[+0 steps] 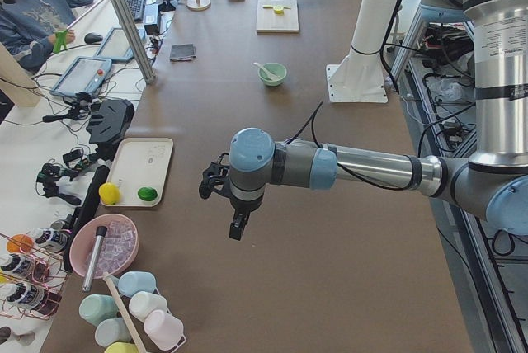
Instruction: Place spoon in bowl
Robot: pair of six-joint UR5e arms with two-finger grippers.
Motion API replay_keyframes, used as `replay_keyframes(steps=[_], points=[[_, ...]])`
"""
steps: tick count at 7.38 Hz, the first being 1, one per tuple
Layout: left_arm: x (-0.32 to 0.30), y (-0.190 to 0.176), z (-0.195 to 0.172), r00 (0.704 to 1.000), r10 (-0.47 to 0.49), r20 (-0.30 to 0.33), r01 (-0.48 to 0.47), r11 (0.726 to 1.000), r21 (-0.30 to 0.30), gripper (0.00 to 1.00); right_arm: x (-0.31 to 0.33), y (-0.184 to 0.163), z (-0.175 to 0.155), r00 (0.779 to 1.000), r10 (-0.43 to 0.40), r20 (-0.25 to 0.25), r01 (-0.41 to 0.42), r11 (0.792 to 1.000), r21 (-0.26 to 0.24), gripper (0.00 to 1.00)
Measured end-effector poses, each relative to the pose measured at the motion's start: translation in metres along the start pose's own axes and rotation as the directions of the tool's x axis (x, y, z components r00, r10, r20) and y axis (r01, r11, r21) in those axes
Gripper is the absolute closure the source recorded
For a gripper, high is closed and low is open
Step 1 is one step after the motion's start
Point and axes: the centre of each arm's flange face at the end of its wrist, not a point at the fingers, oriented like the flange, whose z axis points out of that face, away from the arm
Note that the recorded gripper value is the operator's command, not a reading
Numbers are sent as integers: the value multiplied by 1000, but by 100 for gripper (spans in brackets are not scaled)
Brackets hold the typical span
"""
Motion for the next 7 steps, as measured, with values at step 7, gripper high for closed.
replay_keyframes(steps=[7], points=[[-3, 5, 5, 998, -61, -8, 61, 997, -49, 2, 15, 11, 4, 995, -101, -5, 101, 995, -16, 0]])
